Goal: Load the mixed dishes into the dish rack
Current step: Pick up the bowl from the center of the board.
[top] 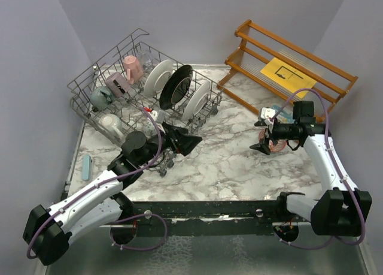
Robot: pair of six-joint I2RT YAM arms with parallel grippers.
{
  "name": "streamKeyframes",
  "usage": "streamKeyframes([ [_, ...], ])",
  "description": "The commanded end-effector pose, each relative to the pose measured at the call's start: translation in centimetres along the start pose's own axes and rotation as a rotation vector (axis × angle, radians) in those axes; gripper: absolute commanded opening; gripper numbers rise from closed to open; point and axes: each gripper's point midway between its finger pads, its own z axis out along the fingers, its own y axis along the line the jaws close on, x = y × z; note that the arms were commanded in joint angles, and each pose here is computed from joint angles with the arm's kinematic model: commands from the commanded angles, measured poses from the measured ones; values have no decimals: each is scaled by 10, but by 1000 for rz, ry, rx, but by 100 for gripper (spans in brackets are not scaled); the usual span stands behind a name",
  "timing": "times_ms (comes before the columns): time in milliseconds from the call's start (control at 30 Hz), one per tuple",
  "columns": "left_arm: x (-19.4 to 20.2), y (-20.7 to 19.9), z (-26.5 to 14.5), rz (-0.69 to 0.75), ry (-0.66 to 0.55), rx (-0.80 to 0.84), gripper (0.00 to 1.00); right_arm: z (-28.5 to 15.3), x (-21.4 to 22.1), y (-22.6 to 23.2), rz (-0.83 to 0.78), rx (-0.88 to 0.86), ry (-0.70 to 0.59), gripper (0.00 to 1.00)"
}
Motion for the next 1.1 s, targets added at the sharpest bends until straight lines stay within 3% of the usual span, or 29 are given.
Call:
streamKeyframes([
  [0, -29, -28, 4, -3, -86, 100, 99, -11, 32, -10, 11, 40, 190, 99],
  [567, -31, -27, 2, -36, -106, 94, 98, -45, 155, -8, 57, 148, 704, 89],
  [767, -30, -26, 3, -44, -103, 92, 98, -46, 179, -15, 47, 185, 777, 81],
  [900, -30, -26, 4, -46, -101, 92, 97, -44, 183, -21, 35, 193, 782, 69],
  [1067, -27, -25, 6, -42, -93, 92, 97, -38, 184, -19, 38, 154, 763, 35],
])
